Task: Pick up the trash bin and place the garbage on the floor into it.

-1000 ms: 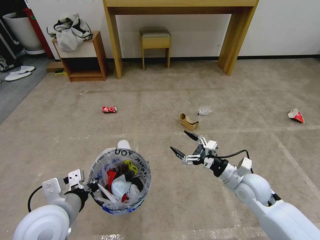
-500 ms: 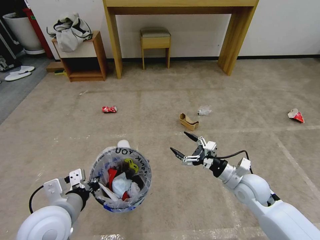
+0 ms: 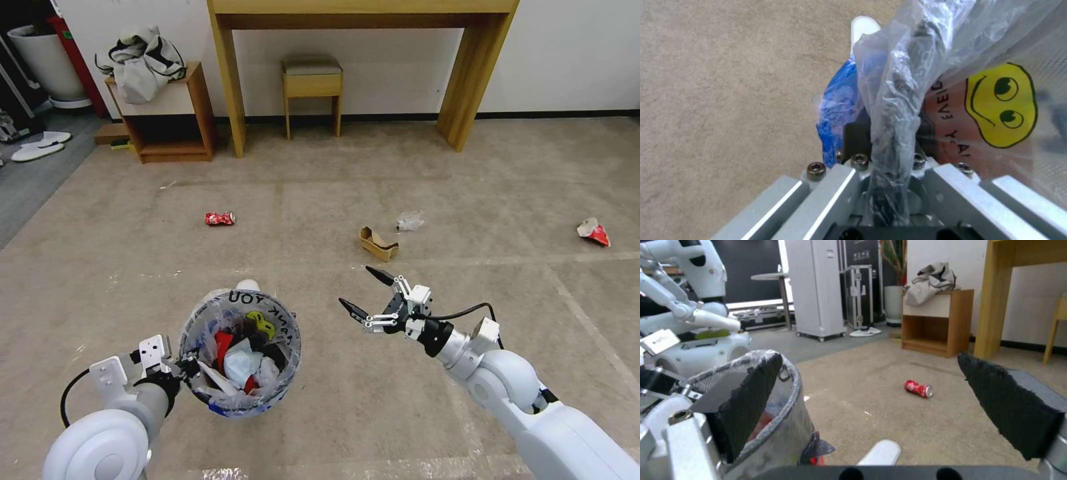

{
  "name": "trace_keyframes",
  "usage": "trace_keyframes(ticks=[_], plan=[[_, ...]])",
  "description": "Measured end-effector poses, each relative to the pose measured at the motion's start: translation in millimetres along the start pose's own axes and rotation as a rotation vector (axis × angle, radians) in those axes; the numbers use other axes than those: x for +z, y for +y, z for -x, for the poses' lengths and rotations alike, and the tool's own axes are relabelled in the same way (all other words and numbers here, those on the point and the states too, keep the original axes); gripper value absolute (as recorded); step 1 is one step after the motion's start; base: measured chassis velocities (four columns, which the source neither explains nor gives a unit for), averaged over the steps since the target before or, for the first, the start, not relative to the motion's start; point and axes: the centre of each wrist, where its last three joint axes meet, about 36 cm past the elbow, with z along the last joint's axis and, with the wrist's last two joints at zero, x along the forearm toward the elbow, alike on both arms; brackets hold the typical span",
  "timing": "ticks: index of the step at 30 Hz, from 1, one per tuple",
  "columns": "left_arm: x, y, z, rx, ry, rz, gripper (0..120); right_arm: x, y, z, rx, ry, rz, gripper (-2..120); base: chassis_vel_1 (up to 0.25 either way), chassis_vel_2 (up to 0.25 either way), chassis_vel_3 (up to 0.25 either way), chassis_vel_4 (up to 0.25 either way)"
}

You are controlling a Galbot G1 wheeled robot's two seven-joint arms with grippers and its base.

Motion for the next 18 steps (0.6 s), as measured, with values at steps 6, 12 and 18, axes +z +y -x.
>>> trace_keyframes(ticks=[6,12,18], plan=[[-0.3,-0.2,1.7,0.002,-0.001,-0.001,0,1.7,-0.6,-0.5,0.0,0.001,0.001,100,0.0,0.0,0.0,0.0],[0.1,0.5,3.7,-0.002,-0.001,-0.004,0,2.1,-2.0,-0.1,-0.013,0.006,-0.007,100,0.0,0.0,0.0,0.0],[-1.0,0.4,4.1,-0.001,-0.007,-0.008,0,2.6,-2.9,0.5,-0.033,0.021,-0.018,100,0.0,0.0,0.0,0.0]])
